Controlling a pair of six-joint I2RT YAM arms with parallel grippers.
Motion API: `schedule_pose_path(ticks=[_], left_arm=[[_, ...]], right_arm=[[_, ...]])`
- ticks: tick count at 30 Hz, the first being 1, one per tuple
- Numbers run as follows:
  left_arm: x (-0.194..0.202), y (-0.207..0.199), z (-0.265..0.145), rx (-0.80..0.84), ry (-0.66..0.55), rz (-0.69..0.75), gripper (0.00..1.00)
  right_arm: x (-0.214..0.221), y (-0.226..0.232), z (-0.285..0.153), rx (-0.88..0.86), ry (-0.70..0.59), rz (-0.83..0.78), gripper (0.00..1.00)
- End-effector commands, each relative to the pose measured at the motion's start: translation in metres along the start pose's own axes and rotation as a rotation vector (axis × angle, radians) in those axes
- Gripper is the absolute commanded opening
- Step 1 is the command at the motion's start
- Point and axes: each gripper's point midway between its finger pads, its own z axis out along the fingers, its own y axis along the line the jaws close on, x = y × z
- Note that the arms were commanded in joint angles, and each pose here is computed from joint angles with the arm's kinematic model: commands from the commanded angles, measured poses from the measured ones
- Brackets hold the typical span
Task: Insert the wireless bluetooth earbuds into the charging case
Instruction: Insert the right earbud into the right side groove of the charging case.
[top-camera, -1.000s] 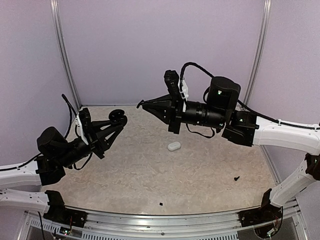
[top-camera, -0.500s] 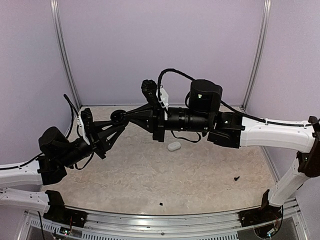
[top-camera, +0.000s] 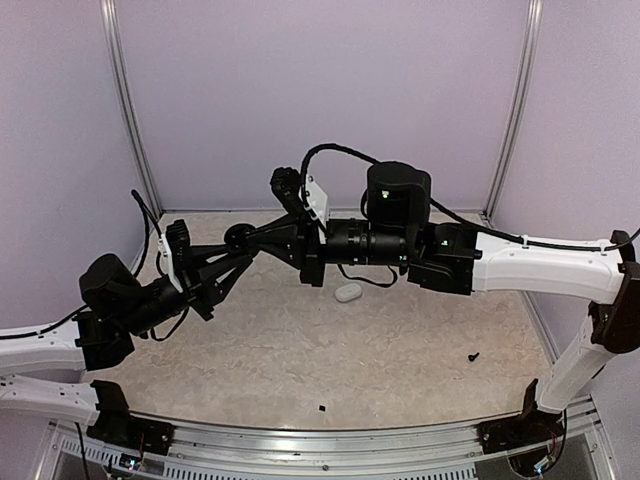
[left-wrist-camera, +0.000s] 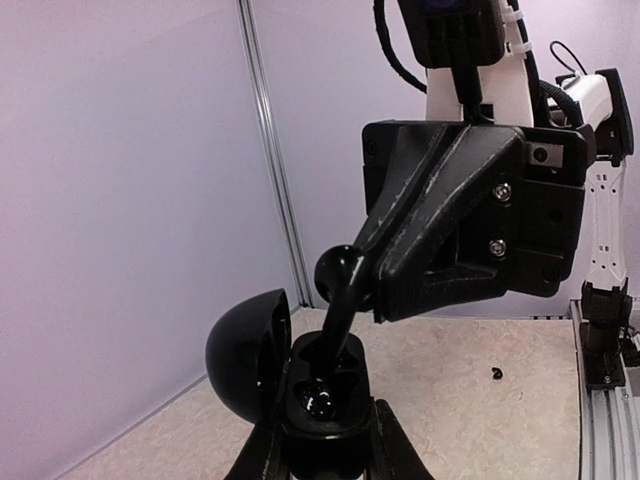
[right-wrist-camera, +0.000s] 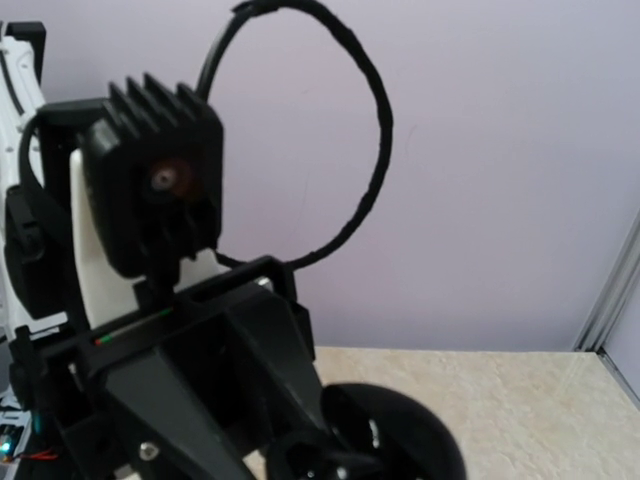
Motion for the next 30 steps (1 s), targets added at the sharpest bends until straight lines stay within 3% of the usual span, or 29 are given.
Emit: schedule_pose_path(ticks=[1, 30], left_arm=[[-0.012, 0.002, 0.000, -0.006, -0.024, 0.027, 0.00], [-0.009, 0.004, -0.002, -0.021, 0.011, 0.079, 0.00]], right_arm=[[-0.006, 0.001, 0.002, 0.004, 0.004, -0.006, 0.03], [0.006, 0.010, 0.004, -0.041, 0.041, 0.017, 0.00]])
